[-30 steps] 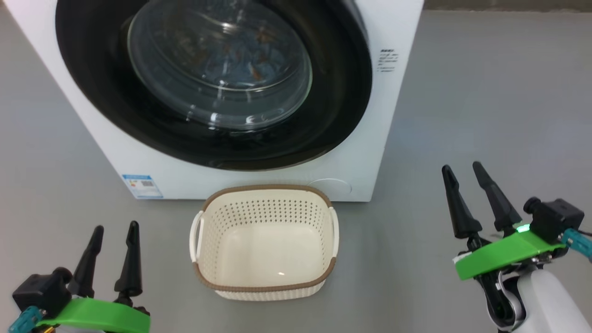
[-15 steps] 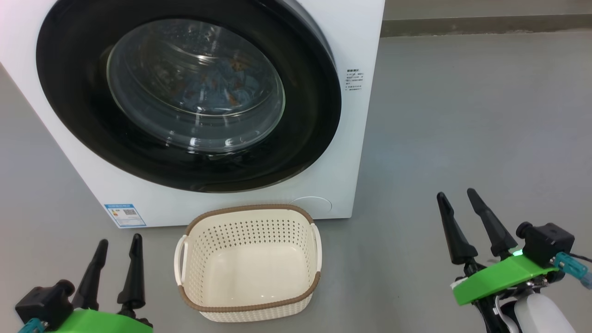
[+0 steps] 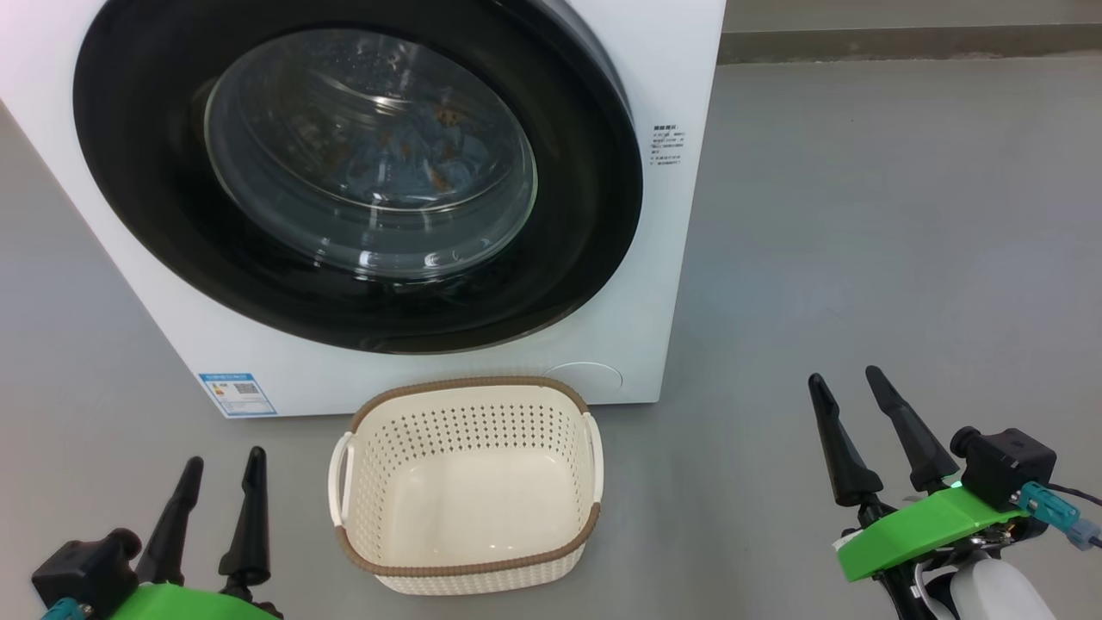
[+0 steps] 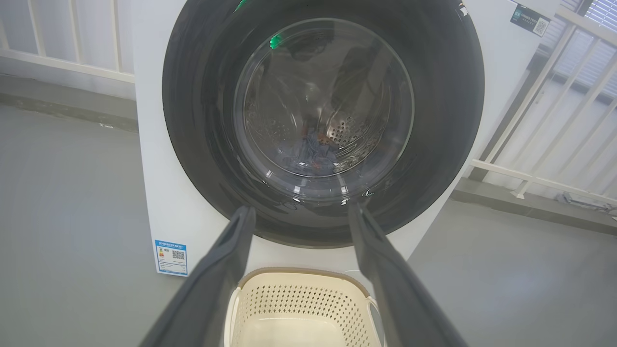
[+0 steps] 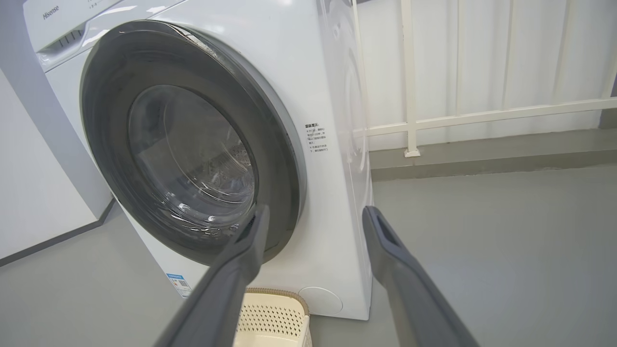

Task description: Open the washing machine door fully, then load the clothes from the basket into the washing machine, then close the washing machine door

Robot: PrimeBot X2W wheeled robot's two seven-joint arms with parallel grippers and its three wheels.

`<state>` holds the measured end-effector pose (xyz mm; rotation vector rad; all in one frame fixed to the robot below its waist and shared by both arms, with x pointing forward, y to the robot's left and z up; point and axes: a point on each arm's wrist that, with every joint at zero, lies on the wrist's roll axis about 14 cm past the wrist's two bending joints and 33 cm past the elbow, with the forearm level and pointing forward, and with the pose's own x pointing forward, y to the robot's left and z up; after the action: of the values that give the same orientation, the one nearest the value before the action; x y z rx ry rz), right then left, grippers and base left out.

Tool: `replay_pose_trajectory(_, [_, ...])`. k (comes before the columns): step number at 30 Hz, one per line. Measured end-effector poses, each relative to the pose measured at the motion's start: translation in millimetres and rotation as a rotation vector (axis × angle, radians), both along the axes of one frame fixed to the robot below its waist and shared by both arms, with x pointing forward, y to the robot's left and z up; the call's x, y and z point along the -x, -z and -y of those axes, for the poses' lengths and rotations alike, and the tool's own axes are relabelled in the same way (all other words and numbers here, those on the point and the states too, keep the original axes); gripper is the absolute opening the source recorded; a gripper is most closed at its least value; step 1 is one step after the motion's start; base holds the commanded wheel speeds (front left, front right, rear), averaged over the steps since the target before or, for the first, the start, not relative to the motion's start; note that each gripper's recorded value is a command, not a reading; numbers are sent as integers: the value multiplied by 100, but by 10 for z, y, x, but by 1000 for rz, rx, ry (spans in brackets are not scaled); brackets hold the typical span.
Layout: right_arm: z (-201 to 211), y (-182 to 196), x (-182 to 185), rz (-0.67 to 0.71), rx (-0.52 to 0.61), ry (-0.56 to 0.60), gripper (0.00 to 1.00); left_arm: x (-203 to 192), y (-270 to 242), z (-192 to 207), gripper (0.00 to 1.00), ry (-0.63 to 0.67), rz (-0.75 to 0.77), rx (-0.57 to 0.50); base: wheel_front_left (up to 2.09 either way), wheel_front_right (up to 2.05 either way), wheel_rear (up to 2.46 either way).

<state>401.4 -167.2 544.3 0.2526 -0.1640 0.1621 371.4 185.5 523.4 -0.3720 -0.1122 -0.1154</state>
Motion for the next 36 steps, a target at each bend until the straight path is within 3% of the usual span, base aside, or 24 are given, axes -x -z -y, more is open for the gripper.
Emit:
replay_pose_trajectory(20, [-5, 56, 2, -16, 1, 3, 100, 10, 67, -23, 100, -8, -23, 22, 0, 0, 0])
replay_pose_trajectory(21, [-6, 67, 4, -20, 0, 3, 0, 13, 82, -13, 0, -7, -28, 33, 0, 0, 0])
replay_pose_trajectory(26, [1, 429, 130, -131, -25, 14, 0, 141, 393, 95, 0, -8, -124, 77, 0, 0, 0])
replay_pose_trajectory(36, [41, 457, 127, -163, -118, 31, 0, 133, 428, 62, 0, -21, -155, 159, 0, 0, 0])
